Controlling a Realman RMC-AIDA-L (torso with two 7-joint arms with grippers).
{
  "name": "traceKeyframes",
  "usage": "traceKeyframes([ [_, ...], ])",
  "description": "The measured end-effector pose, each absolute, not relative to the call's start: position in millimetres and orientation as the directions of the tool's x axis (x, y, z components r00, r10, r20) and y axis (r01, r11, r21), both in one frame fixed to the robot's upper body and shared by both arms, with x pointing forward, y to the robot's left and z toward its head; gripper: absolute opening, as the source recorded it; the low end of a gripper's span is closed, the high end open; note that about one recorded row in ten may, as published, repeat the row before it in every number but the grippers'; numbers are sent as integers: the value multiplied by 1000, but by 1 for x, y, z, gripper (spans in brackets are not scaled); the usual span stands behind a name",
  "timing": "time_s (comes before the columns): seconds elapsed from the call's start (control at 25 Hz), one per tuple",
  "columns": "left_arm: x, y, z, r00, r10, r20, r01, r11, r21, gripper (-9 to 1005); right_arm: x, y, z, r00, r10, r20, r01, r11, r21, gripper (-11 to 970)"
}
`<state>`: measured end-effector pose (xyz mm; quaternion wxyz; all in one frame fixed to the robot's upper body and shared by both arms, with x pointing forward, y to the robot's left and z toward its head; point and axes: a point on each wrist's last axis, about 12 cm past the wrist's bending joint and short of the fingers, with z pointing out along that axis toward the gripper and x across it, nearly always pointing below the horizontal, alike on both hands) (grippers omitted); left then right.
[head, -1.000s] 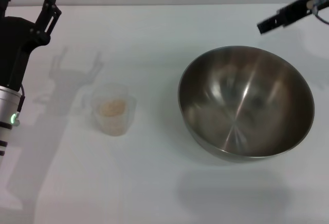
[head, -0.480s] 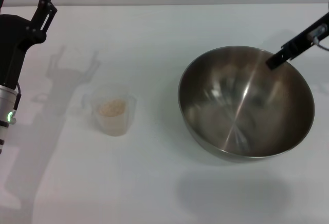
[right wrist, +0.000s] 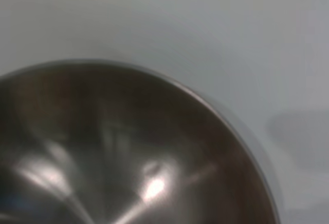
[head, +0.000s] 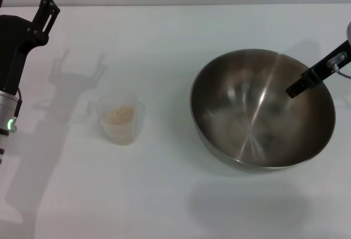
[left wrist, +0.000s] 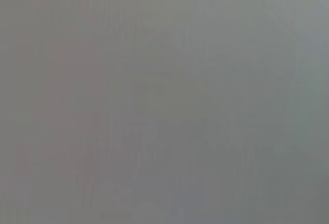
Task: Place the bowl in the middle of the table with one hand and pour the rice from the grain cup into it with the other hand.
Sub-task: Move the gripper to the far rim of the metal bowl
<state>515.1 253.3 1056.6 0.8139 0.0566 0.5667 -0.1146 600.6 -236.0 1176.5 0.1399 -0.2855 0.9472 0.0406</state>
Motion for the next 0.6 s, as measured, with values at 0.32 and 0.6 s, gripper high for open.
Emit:
traceKeyframes([
  [0.32, 513, 254, 1056, 329, -128, -936, 250, 967, -44, 871, 603, -240, 1161, -805, -511, -303, -541, 841, 20, 677],
  [0.6, 512, 255, 1055, 332, -129, -934, 247, 968, -45, 871, 603, -243, 1161, -802, -508, -314, -543, 839, 31, 446],
])
